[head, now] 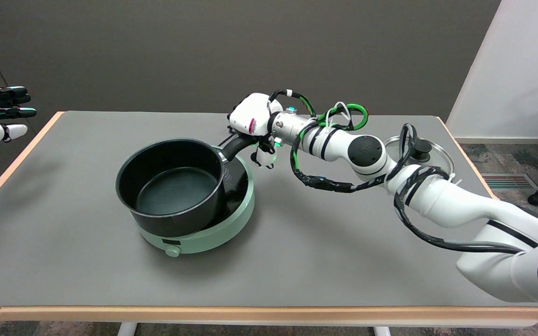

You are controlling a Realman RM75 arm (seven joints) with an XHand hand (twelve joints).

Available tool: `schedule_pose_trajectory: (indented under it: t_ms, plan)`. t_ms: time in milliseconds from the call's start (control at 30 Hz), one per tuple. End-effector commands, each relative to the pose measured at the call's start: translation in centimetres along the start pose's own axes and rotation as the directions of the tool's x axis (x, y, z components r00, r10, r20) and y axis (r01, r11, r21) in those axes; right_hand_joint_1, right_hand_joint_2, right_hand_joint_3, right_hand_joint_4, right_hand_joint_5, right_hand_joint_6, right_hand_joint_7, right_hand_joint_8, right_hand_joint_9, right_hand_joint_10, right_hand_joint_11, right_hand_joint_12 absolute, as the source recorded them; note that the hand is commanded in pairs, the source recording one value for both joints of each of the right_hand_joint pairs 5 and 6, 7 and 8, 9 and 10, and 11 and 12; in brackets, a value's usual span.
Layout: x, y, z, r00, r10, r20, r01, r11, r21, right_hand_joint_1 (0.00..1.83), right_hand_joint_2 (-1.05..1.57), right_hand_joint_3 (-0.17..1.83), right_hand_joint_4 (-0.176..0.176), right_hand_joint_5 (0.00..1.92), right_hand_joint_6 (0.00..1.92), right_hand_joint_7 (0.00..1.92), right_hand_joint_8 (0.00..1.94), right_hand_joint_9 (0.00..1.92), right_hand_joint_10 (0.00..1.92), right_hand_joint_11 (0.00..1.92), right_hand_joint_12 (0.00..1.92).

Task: Pick up the pot.

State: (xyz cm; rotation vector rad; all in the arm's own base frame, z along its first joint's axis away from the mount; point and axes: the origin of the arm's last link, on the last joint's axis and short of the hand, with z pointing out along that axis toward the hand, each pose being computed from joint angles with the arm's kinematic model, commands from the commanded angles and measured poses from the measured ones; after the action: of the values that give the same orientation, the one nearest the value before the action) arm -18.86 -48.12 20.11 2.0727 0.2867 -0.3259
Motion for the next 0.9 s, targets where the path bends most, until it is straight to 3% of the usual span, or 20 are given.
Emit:
schedule_pose_trajectory:
  t_ms: [33,333,400,433,467,500,533,600,733,833,900]
  plan:
    - [-0.2,-0.2,-0.2,1.0,0.017,0.004,-0.017,1.0,0.012,1.21,0.31,1.21,-0.037,1.88,1.88,1.88,1.88,1.88,1.88,1.88,1.88]
    - [-0.1,0.4,-0.4,0.997,0.073,-0.004,-0.073,0.997,-0.003,1.12,0.57,1.39,-0.044,1.87,1.87,1.87,1.87,1.87,1.87,1.87,1.87]
    - [-0.1,0.7,-0.4,0.996,0.092,-0.007,-0.092,0.996,-0.007,0.97,0.88,1.31,-0.053,1.87,1.87,1.87,1.87,1.87,1.87,1.87,1.87]
    - [-0.1,0.7,-0.5,0.995,0.098,-0.007,-0.098,0.995,-0.008,0.83,1.01,1.12,-0.051,1.87,1.87,1.87,1.87,1.87,1.87,1.87,1.87]
    - [-0.1,0.9,-0.5,0.995,0.104,-0.007,-0.105,0.994,-0.011,0.82,0.99,1.12,-0.048,1.87,1.87,1.87,1.87,1.87,1.87,1.87,1.87]
    - [-0.2,0.9,-0.6,0.994,0.11,-0.007,-0.11,0.994,-0.013,0.84,0.78,1.36,-0.044,1.88,1.88,1.88,1.88,1.88,1.88,1.88,1.88]
    - [-0.3,1.0,-0.6,0.993,0.114,-0.006,-0.114,0.993,-0.017,0.84,0.72,1.37,-0.039,1.88,1.88,1.88,1.88,1.88,1.88,1.88,1.88]
    - [-0.4,1.2,-0.7,0.993,0.121,-0.006,-0.121,0.992,-0.026,0.74,0.98,1.06,-0.036,1.89,1.89,1.89,1.89,1.89,1.89,1.89,1.89]
    - [-0.6,1.2,-0.8,0.992,0.13,-0.006,-0.13,0.991,-0.031,0.57,1.3,0.7,-0.041,1.91,1.91,1.91,1.91,1.91,1.91,1.91,1.91]
    - [-0.5,1.3,-0.9,0.992,0.124,-0.008,-0.124,0.992,-0.035,0.61,1.42,0.51,-0.049,1.89,1.89,1.89,1.89,1.89,1.89,1.89,1.89]
    - [-0.4,1.3,-0.9,0.993,0.121,-0.011,-0.121,0.992,-0.039,0.71,1.35,0.48,-0.049,1.88,1.88,1.88,1.88,1.88,1.88,1.88,1.88]
